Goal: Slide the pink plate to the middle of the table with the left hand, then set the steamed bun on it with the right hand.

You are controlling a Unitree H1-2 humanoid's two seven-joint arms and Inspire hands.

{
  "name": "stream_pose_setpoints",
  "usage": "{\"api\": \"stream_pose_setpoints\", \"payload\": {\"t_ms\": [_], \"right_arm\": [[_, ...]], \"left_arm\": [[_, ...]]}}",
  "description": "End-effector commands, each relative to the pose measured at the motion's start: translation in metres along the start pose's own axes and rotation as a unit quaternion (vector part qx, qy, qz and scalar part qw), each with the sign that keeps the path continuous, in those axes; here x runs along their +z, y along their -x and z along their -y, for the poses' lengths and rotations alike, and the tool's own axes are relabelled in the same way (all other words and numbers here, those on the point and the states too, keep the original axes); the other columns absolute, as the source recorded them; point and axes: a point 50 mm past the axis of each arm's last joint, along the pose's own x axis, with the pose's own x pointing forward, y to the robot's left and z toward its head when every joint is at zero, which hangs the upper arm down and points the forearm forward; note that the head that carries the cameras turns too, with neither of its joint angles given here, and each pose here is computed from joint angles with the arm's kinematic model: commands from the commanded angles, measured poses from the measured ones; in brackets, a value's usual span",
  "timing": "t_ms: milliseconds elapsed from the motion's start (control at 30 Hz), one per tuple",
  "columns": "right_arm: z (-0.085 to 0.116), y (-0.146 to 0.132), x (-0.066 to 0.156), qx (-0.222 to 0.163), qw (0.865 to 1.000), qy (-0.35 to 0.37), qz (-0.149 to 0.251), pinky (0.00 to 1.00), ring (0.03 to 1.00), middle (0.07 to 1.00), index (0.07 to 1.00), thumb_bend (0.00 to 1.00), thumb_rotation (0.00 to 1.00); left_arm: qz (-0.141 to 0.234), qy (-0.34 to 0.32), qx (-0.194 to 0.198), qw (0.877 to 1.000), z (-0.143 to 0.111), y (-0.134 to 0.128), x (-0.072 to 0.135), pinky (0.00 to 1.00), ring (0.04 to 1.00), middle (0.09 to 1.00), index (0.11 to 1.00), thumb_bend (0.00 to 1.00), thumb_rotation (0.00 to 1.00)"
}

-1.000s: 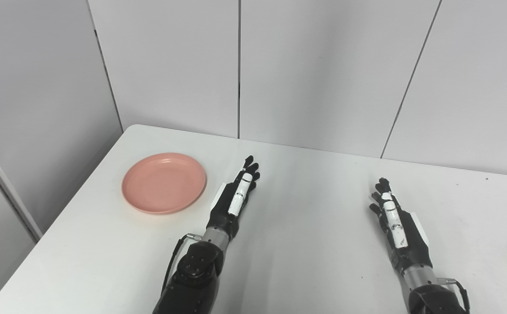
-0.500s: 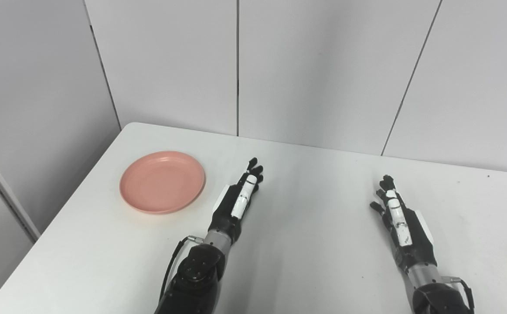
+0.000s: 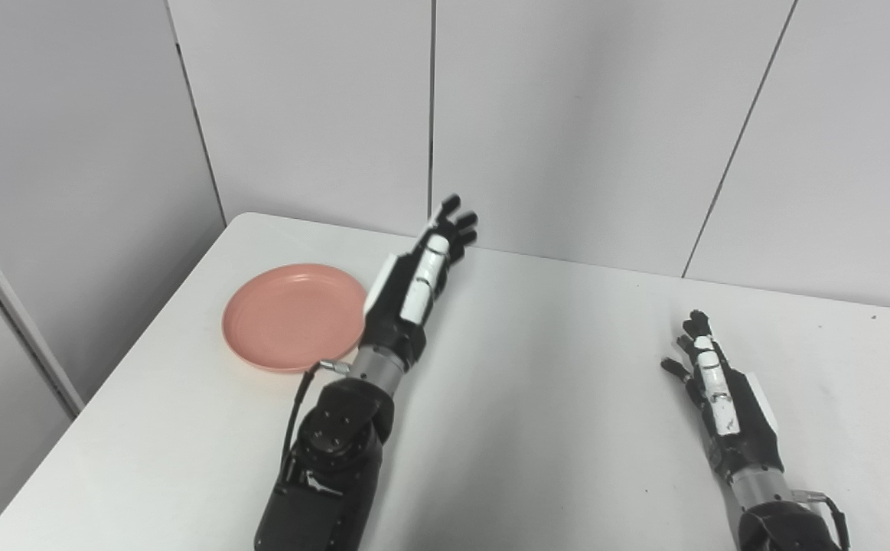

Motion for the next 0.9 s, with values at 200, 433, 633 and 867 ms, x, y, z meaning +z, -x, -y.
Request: {"api": "stream_pose_setpoints", "payload": {"t_ms": [200,433,633,867], "right_arm": [[0.016,0.01,-0.008,-0.004,1.0,0.006,-0.018,1.0,1.0,1.0,1.0,0.11,1.0],[0.018,0.01,-0.008,-0.004,1.0,-0.003,-0.015,1.0,1.0,1.0,1.0,0.1,1.0],[0.018,0.011,-0.006,-0.002,1.0,0.003,-0.017,1.0,1.0,1.0,1.0,0.09,1.0],[0.016,0.013,-0.002,-0.002,1.0,0.007,-0.015,1.0,1.0,1.0,1.0,0.07,1.0]], "left_arm": [[0.09,-0.008,0.058,0.994,-0.024,0.001,0.061,0.97,0.918,0.928,0.933,0.57,1.0],[0.122,-0.02,0.123,0.985,-0.059,0.005,0.073,0.94,0.923,0.93,0.93,0.56,1.0],[0.131,-0.025,0.168,0.977,-0.092,0.009,0.076,0.95,0.931,0.935,0.946,0.58,1.0],[0.13,-0.029,0.221,0.966,-0.128,0.016,0.073,0.94,0.929,0.928,0.932,0.57,1.0]]}}
